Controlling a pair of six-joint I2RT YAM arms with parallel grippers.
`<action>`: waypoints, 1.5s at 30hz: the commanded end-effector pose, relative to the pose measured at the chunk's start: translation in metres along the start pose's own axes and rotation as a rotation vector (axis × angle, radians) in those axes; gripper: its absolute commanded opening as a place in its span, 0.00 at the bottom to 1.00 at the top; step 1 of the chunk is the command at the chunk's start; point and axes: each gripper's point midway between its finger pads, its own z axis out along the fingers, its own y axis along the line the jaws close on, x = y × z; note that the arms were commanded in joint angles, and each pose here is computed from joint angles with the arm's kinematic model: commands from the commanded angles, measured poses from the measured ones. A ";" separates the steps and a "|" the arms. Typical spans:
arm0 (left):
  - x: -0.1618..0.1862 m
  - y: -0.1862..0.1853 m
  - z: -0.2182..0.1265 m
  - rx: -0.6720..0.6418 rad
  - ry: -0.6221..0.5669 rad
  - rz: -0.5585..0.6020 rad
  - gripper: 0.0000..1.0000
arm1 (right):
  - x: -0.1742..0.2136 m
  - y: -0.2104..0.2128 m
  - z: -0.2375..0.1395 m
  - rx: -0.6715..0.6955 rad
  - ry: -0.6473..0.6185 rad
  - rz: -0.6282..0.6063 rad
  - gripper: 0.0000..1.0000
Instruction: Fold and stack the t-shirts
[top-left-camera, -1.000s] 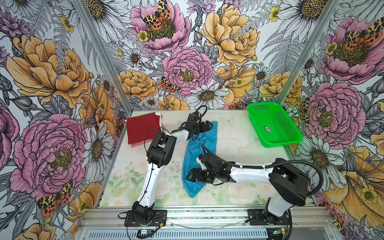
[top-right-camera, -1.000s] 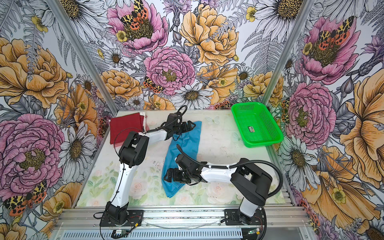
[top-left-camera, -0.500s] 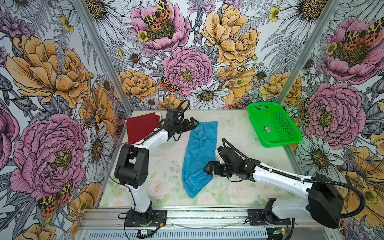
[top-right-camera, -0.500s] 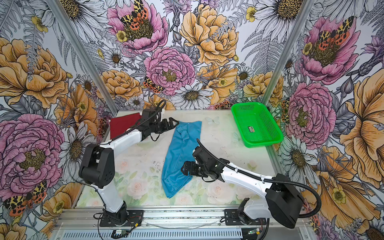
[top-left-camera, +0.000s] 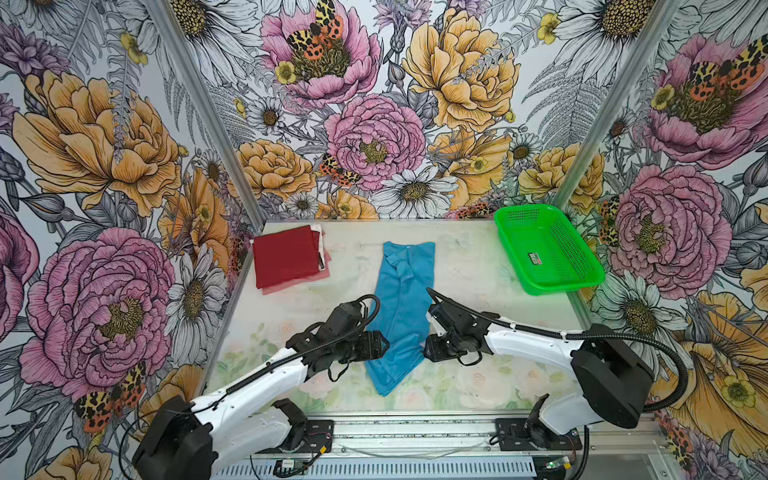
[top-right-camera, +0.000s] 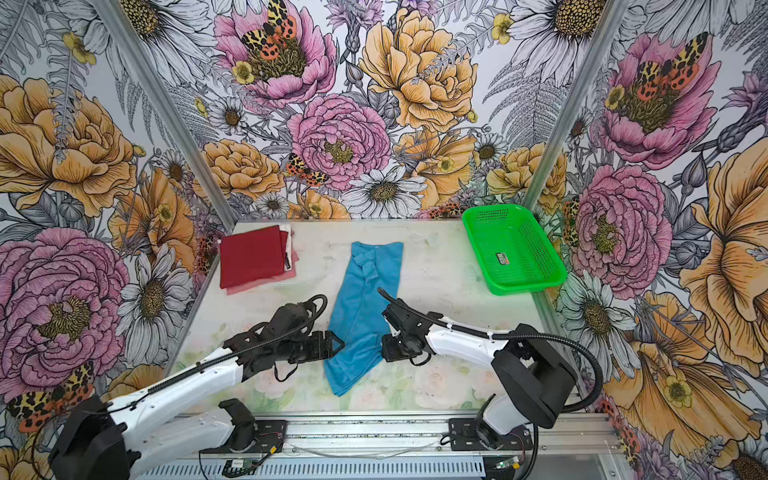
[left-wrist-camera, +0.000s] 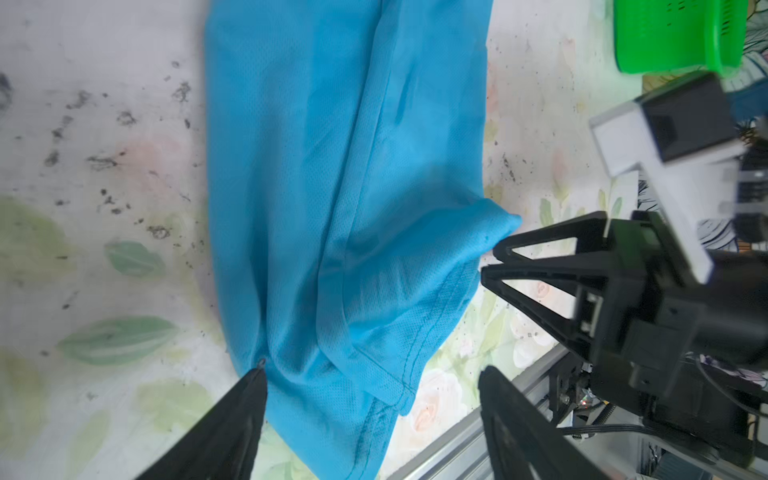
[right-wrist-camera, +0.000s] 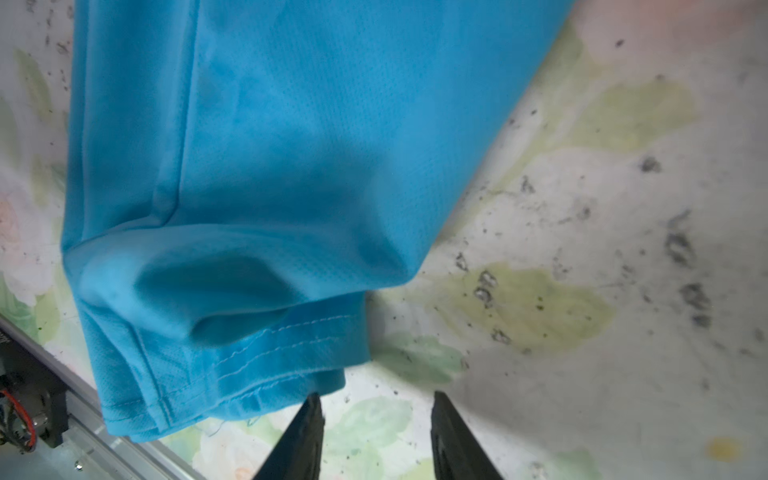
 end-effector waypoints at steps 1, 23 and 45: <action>0.003 0.024 -0.012 -0.096 -0.049 -0.069 0.81 | -0.017 0.009 0.002 -0.024 -0.019 -0.060 0.44; 0.005 0.043 -0.021 -0.094 -0.065 -0.105 0.81 | 0.065 0.028 -0.002 -0.071 0.028 -0.048 0.00; 0.111 0.033 -0.001 -0.064 0.218 -0.037 0.65 | 0.115 0.025 -0.045 -0.099 -0.073 0.014 0.47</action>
